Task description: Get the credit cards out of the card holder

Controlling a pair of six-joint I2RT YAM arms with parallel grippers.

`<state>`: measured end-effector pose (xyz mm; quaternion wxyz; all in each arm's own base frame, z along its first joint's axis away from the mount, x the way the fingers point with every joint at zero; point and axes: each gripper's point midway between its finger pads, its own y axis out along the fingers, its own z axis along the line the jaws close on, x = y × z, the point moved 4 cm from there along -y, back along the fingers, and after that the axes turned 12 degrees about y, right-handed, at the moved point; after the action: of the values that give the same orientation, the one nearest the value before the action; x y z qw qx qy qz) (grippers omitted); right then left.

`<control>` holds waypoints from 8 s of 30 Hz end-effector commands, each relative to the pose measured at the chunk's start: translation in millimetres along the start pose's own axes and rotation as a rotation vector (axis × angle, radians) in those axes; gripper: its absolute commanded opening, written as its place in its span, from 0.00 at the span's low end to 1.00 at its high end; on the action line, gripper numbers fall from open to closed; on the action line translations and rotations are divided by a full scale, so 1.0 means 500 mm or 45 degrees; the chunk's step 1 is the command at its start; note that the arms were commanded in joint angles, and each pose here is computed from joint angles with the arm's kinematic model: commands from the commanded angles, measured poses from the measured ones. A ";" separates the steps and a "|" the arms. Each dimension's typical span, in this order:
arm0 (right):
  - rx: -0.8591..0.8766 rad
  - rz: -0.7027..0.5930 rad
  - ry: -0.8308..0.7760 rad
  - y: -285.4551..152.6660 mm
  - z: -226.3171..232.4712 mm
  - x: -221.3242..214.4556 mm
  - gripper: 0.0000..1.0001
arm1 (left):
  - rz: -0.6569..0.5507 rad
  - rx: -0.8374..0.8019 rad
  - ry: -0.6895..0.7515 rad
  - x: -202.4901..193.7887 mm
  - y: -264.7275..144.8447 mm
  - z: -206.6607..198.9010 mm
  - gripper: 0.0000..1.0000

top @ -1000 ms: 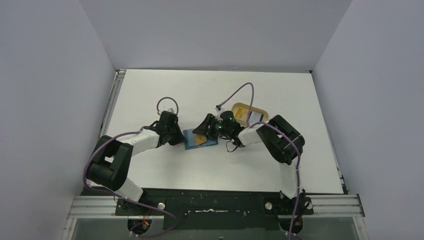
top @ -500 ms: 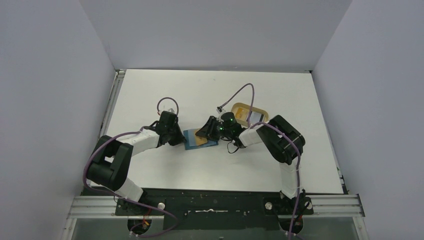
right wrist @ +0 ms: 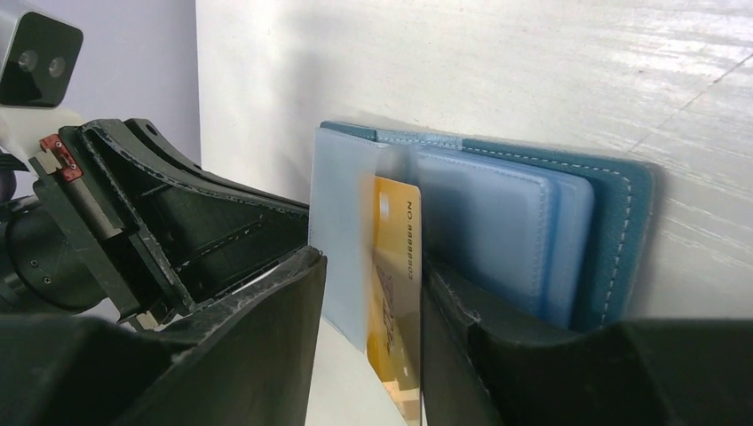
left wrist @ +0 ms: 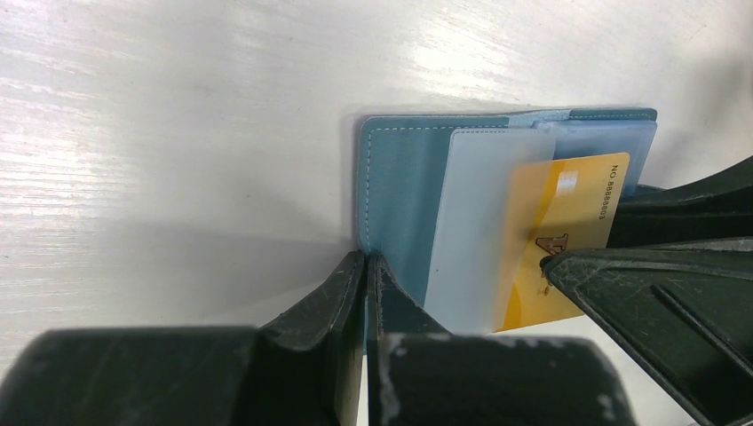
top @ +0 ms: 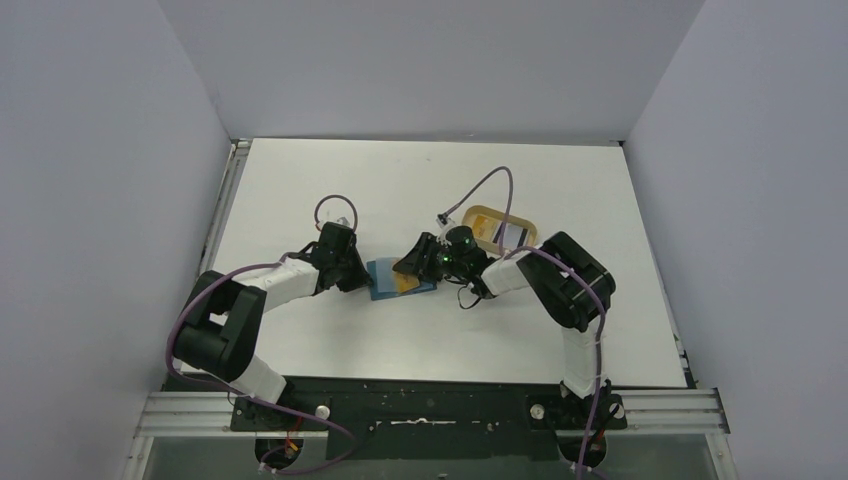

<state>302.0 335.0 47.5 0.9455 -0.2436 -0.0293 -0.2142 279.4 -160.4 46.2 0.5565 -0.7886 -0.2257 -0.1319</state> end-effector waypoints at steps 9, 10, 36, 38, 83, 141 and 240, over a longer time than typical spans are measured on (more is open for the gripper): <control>-0.412 -0.057 0.017 -0.034 -0.142 -0.005 0.22 | 0.087 0.046 0.046 -0.031 -0.001 0.016 0.00; -0.418 -0.058 0.017 -0.035 -0.144 -0.006 0.19 | 0.086 0.046 0.046 -0.031 -0.001 0.016 0.00; -0.374 -0.509 -0.031 -0.293 0.076 0.285 0.00 | 0.054 0.014 0.060 -0.021 -0.017 0.007 0.00; -0.447 -0.556 0.004 -0.314 0.043 0.316 0.00 | 0.048 0.011 0.063 -0.019 -0.020 0.006 0.00; -0.496 -0.552 0.087 -0.176 -0.086 0.409 0.00 | 0.081 0.042 0.074 -0.024 -0.017 0.010 0.00; -0.559 -0.255 -0.538 -0.289 0.128 0.250 0.34 | -0.117 0.056 0.337 0.090 -0.208 -0.120 0.00; 0.190 0.293 -0.215 0.037 0.101 -0.126 0.53 | 0.049 0.077 0.003 -0.038 -0.012 -0.007 0.00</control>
<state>284.2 364.7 56.3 0.9542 -0.2354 -0.0792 -0.1667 271.7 -172.5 46.3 0.5617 -0.7832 -0.2376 -0.1209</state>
